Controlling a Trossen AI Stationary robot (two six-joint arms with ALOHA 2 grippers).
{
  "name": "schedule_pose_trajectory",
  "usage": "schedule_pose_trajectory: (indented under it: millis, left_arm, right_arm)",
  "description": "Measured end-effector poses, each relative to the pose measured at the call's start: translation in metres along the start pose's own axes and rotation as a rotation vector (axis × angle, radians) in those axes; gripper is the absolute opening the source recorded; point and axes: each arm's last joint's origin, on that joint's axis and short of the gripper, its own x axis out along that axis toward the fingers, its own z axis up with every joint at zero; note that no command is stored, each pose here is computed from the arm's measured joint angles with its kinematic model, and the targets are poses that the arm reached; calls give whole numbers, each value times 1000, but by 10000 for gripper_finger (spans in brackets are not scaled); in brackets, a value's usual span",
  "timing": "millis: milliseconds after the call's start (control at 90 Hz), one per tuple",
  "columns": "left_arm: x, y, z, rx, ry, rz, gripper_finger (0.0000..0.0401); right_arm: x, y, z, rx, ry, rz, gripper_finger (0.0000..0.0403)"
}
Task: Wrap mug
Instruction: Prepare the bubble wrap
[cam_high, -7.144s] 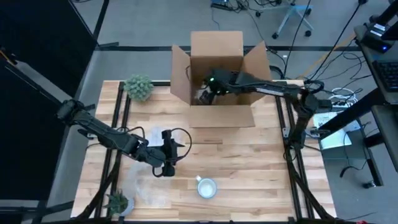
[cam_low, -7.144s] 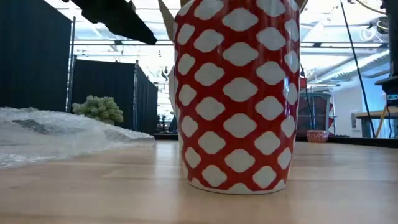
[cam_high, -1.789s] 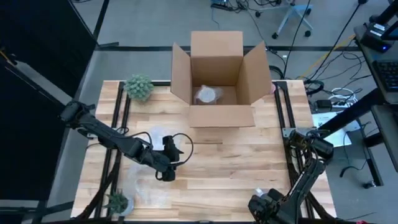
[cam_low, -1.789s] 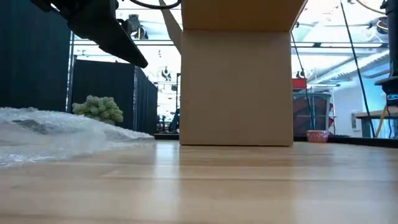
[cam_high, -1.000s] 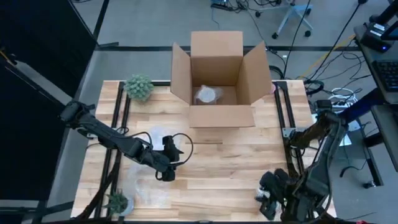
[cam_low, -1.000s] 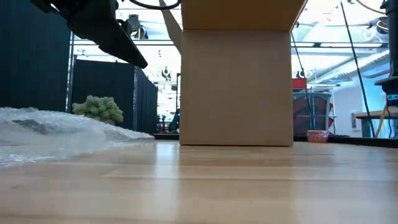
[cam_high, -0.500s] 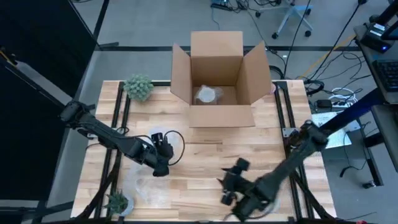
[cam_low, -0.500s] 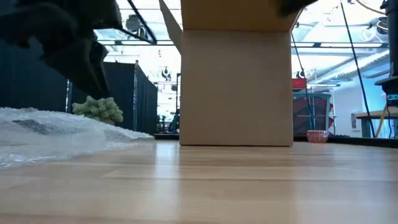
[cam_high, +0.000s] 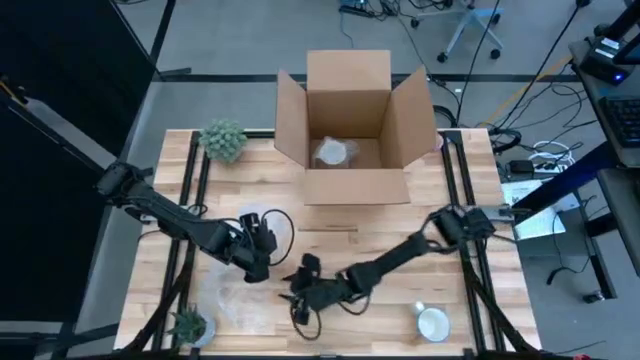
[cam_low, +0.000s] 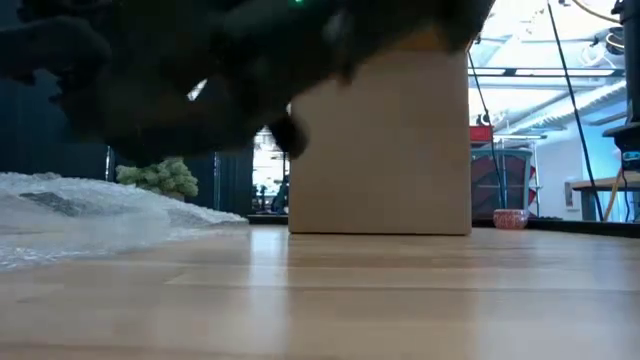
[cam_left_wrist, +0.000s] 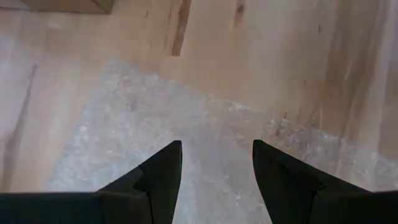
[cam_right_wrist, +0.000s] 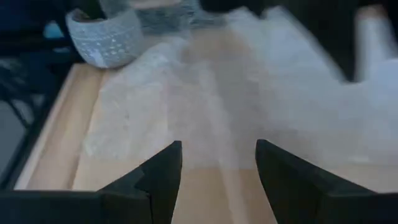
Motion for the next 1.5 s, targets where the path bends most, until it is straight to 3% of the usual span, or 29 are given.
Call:
schedule_pose_trajectory:
  millis: [233, 400, 700, 844, 1122, 1267, 1500]
  left_arm:
    - [0, 0, 0, 6, 2, -1, 180]
    - [0, 0, 0, 3, 3, -1, 180]
    - [0, -2, 3, -20, -34, -23, 180]
    - [-3, -12, 13, -65, -133, -119, 180]
    - [-7, -46, 40, 27, -422, -389, 180]
    - [19, -58, 36, 65, -362, -360, 180]
    - [53, -66, 26, 84, -245, -293, 180]
  right_arm:
    - [40, -29, -11, 43, -16, -22, 187]
    - [48, -38, -24, 10, 86, -52, 187]
    - [-9, -33, -2, -153, 480, -130, 187]
    - [-41, -28, 14, -150, 583, -170, 187]
    - [-56, -22, 14, -126, 603, -253, 187]
    - [-55, -21, 12, -102, 595, -251, 187]
    - [-45, -5, 21, -55, 431, -151, 187]
